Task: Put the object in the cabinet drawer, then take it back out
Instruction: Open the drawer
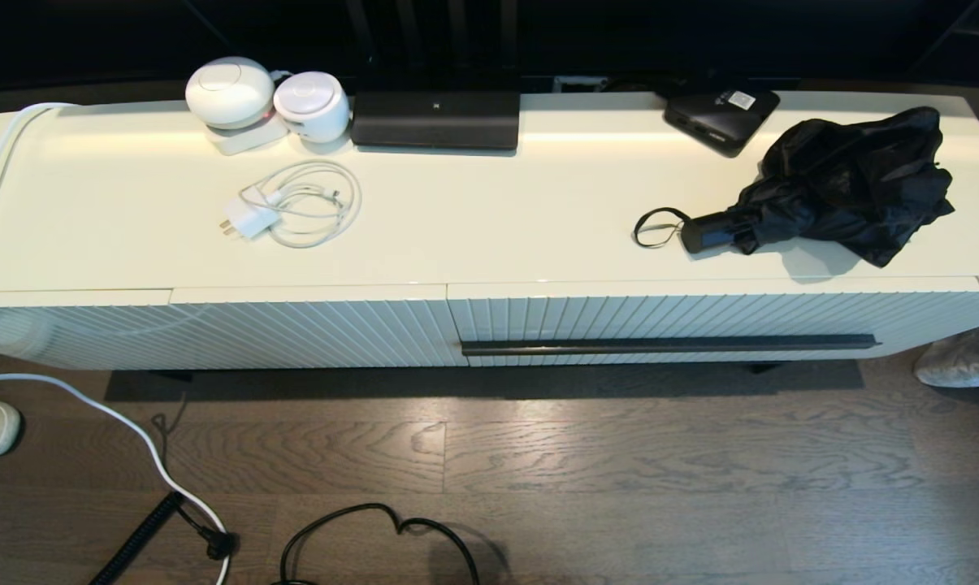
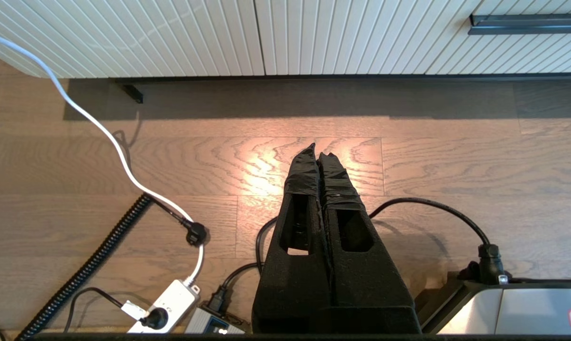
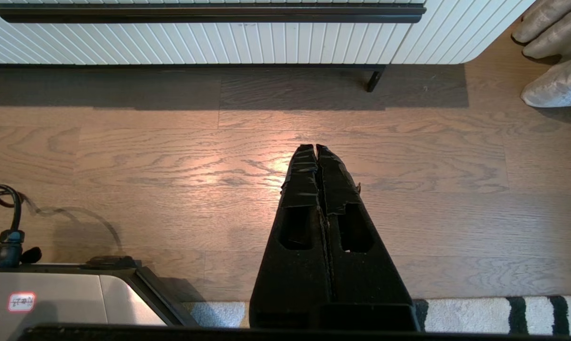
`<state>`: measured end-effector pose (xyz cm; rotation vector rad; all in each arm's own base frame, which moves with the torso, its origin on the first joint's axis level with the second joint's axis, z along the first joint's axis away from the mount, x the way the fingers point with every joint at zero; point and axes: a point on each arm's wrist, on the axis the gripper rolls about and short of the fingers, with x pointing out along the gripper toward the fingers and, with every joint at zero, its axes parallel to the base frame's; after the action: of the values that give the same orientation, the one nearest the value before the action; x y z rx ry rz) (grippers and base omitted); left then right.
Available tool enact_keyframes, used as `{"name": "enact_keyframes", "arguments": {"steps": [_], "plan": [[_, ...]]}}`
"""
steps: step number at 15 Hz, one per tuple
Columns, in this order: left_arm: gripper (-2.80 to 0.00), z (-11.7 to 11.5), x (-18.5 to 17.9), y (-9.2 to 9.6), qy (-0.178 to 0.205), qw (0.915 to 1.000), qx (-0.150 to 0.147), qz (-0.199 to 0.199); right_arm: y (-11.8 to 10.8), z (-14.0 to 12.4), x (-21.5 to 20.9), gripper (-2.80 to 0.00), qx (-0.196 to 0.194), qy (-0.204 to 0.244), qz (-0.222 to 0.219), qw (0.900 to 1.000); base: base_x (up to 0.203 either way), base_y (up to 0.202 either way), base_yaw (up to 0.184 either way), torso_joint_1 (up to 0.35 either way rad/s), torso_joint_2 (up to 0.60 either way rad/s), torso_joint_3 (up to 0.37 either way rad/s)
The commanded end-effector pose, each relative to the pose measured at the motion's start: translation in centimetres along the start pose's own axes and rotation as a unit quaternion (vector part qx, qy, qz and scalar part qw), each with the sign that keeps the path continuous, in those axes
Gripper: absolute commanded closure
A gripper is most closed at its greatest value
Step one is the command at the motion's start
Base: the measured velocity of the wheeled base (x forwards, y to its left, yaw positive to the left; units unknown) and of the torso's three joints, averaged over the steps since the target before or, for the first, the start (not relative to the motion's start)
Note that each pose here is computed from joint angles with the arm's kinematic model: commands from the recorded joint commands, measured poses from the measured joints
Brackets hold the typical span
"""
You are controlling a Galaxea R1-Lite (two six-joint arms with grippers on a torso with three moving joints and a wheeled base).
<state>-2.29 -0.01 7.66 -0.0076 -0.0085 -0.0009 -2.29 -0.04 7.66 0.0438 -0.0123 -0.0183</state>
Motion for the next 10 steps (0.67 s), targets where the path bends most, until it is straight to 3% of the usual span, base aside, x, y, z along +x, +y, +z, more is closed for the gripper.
{"name": "enact_keyframes", "arguments": {"steps": [1,3,7,10], "plan": [[0.00,0.0,0.0,0.0,0.000,1.0000,0.000,0.000,0.0,0.0,0.0,0.00,0.000,-0.001,-0.001,1.000,0.000,0.000,0.000,0.000,0.00,0.000],[0.00,0.0,0.0,0.0,0.000,1.0000,0.000,0.000,0.0,0.1,0.0,0.00,-0.002,-0.004,0.000,1.000,0.000,0.000,0.000,0.000,0.00,0.000],[0.00,0.0,0.0,0.0,0.000,1.0000,0.000,0.000,0.2,4.2,-1.6,0.00,-0.006,-0.059,0.006,0.998,0.000,0.000,0.000,0.000,0.00,0.000],[0.00,0.0,0.0,0.0,0.000,1.0000,0.000,0.000,0.2,4.9,-2.1,0.00,-0.036,-0.056,0.011,0.998,0.000,0.000,0.000,0.000,0.00,0.000]]}}
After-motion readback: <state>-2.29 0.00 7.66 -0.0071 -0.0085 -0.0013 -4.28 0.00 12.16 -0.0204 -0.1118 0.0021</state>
